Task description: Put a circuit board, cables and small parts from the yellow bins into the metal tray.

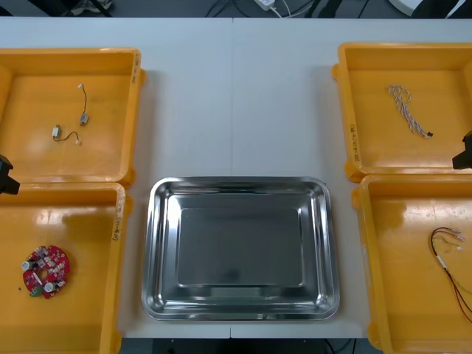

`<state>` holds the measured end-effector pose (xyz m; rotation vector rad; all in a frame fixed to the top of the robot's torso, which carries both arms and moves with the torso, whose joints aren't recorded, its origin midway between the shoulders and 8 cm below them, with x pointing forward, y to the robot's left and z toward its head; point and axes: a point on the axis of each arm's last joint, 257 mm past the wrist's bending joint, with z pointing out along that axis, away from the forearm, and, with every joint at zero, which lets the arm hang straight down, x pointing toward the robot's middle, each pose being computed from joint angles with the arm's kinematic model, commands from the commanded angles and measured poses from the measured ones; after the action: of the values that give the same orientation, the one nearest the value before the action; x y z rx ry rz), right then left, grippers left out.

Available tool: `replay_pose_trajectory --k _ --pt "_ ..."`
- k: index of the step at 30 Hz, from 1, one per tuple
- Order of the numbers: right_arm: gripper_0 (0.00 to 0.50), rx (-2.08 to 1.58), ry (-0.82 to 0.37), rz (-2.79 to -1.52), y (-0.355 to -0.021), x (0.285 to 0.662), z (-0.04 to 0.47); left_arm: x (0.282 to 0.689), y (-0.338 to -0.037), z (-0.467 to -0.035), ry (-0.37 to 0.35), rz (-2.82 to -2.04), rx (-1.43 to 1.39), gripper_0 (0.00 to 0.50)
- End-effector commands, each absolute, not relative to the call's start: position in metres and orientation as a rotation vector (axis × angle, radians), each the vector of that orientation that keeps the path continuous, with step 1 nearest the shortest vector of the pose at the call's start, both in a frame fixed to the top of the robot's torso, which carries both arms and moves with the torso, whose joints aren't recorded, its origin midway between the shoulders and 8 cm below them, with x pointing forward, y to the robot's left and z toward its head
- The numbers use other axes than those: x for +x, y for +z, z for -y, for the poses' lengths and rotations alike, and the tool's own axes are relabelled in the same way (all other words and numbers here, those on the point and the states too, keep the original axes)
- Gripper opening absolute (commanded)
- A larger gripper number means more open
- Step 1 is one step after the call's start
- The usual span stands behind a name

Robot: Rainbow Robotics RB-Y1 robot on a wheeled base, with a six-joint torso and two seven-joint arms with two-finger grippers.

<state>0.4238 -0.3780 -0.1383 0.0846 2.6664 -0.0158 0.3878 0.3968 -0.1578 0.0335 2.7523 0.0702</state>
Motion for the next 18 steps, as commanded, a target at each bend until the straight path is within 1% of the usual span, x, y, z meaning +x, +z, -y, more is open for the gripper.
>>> replay_pose_trajectory --k 1,4,5,7,10,11,13,15,18 --pt "0.5 0.11 -0.075 -2.622 -0.117 0.426 0.398 0.384 -0.143 -0.416 0.153 -2.736 0.113 0.5" --pt "0.5 0.11 -0.075 -2.622 -0.117 0.426 0.398 0.384 -0.143 -0.416 0.153 -2.736 0.113 0.5" --pt "0.5 0.11 -0.075 -2.622 -0.117 0.426 0.398 0.381 -0.155 -0.411 0.116 -2.761 0.107 0.5" --pt "0.5 0.11 -0.075 -2.622 -0.117 0.426 0.398 0.382 -0.157 -0.408 0.102 -2.761 0.104 0.5" --pt "0.5 0.11 -0.075 -2.622 -0.117 0.426 0.398 0.387 -0.148 -0.407 0.1 -2.739 0.109 0.5" --pt "0.5 0.101 -0.038 -2.652 -0.133 0.422 0.387 0.389 -0.145 -0.406 0.098 -2.73 0.115 0.5" --pt "0.5 0.1 -0.027 -2.658 -0.137 0.421 0.384 0.391 -0.143 -0.404 0.094 -2.725 0.119 0.5" --pt "0.5 0.088 -0.061 -2.635 -0.131 0.422 0.384 0.391 -0.142 -0.402 0.088 -2.724 0.135 0.5" --pt "0.5 0.076 -0.096 -2.634 -0.129 0.418 0.385 0.39 -0.143 -0.4 0.086 -2.724 0.16 0.5"
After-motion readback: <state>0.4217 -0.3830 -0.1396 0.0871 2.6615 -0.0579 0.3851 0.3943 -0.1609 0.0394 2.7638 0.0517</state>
